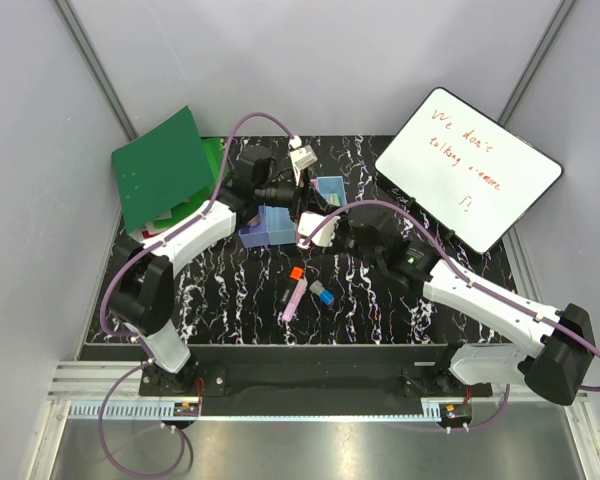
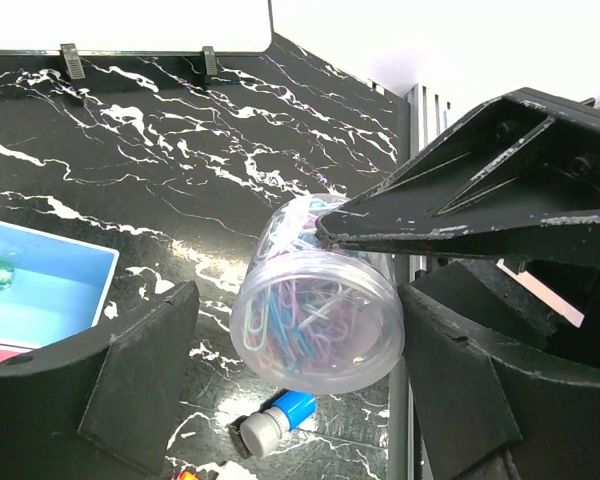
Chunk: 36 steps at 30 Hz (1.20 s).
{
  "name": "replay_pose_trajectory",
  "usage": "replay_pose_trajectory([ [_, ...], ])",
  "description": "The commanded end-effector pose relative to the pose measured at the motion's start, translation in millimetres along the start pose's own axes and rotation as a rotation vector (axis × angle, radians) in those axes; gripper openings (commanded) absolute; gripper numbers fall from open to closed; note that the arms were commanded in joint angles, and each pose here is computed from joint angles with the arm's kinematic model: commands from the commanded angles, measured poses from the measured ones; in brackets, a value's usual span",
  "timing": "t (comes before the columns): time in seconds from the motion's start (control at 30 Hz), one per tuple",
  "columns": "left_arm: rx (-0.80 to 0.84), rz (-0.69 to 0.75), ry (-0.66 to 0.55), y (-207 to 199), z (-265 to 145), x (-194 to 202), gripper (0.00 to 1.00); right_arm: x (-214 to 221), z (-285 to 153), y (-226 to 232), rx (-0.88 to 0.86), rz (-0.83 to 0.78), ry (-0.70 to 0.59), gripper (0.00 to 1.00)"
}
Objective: Sort the stationery into containers
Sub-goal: Place the stationery in the storage box.
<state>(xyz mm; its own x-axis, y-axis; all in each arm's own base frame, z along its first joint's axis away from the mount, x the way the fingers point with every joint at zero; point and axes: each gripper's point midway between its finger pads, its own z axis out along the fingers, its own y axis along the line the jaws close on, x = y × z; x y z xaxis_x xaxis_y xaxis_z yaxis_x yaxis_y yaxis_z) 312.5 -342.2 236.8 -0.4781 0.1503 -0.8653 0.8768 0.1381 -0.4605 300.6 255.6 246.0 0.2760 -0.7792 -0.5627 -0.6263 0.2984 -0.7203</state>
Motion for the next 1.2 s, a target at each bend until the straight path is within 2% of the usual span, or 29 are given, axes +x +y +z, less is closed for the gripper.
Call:
replay_pose_trajectory([
  [0.0, -0.046, 0.042, -0.021, 8.4, -15.0, -6.9, 0.83, -15.8, -13.3, -25.7, 0.096, 0.009, -0.058, 0.19],
  [0.03, -0.044, 0.041, -0.021, 8.7, -14.6, -6.0, 0.82, -15.4, -12.9, -25.5, 0.096, 0.009, -0.056, 0.19],
  [0.23, -0.034, 0.031, -0.027, 8.4, -13.0, -8.3, 0.64, -15.7, -11.5, -25.1, 0.095, 0.007, -0.057, 0.19],
  [0.3, -0.032, 0.020, -0.027, 9.1, -12.2, -7.7, 0.63, -16.5, -11.8, -25.5, 0.099, 0.008, -0.060, 0.19],
  [0.37, -0.029, 0.017, -0.028, 8.7, -12.0, -7.0, 0.67, -15.5, -11.9, -25.4, 0.100, 0.008, -0.059, 0.19],
  [0.4, -0.030, 0.009, -0.028, 9.4, -11.7, -5.9, 0.79, -15.3, -11.2, -24.6, 0.097, 0.008, -0.059, 0.18],
  [0.47, -0.026, 0.011, -0.033, 8.8, -11.4, -6.8, 0.82, -15.8, -11.9, -25.3, 0.101, 0.009, -0.062, 0.14],
  [0.6, -0.018, 0.004, -0.033, 9.1, -10.4, -4.7, 0.99, -16.6, -10.8, -25.2, 0.103, 0.008, -0.069, 0.10],
  [0.87, 0.037, -0.021, -0.046, 10.1, -5.6, -8.2, 0.99, -16.2, -10.0, -23.6, 0.109, 0.006, -0.080, 0.07],
  [1.17, 0.219, -0.109, -0.083, -3.9, 2.7, -18.2, 0.93, -12.7, -13.4, -23.4, 0.122, 0.001, -0.079, 0.08],
])
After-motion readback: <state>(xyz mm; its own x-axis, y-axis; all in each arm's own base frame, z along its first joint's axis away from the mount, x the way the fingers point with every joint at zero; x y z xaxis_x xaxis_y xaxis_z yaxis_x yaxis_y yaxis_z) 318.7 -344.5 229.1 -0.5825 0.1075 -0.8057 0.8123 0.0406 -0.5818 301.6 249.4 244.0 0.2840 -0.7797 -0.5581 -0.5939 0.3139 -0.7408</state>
